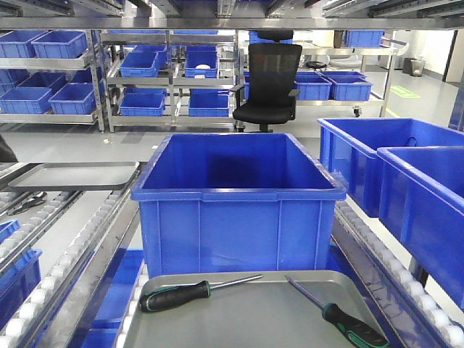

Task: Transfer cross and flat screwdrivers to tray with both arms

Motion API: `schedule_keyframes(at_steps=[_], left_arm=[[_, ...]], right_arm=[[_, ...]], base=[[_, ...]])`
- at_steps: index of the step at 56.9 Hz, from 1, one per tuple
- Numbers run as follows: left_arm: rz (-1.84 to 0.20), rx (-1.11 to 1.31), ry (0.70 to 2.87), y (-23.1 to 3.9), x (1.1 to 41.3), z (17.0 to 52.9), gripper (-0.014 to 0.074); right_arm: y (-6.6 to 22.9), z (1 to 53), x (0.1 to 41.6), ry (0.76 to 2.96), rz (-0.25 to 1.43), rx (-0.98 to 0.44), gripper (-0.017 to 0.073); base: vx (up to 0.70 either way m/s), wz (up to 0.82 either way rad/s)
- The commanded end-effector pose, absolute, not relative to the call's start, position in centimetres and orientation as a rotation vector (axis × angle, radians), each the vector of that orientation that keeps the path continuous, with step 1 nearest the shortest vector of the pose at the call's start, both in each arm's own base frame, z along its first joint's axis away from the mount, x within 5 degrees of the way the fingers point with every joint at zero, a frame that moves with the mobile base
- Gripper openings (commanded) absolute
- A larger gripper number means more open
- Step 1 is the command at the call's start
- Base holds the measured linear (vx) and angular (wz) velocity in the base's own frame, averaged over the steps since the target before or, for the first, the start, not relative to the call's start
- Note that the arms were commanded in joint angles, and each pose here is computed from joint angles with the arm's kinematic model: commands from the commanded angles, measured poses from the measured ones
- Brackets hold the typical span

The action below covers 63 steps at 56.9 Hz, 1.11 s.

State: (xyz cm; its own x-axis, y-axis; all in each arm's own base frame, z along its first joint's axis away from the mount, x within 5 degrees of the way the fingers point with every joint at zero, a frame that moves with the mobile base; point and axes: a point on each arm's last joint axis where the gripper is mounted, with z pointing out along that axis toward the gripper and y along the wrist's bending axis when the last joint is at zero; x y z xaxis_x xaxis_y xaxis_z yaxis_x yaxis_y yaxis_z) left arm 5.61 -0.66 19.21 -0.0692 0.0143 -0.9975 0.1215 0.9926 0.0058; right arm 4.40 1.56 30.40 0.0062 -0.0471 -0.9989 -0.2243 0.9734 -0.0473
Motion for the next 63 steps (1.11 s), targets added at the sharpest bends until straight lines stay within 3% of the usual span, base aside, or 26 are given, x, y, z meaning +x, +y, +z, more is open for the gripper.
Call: schedule_keyframes(at_steps=[1, 19, 63], left_arm=[[-0.103, 0.095, 1.534, -0.7, 5.5, 20.8, 0.0003], [-0.103, 0.095, 1.534, -0.7, 5.5, 20.8, 0.0003], [-0.103, 0.095, 1.535, -0.7, 5.5, 20.8, 0.0003]], right_arm=[[0.9, 29.5, 5.4, 1.538, 0.123, -0.086, -0.0008], [0.1, 20.7, 5.8, 1.444, 0.116, 0.071, -0.0008], [0.1, 19.9, 5.7, 1.529, 0.106, 0.072, -0.0008]], base=[[0.00, 0.00], [0.00, 0.00], [0.00, 0.00]])
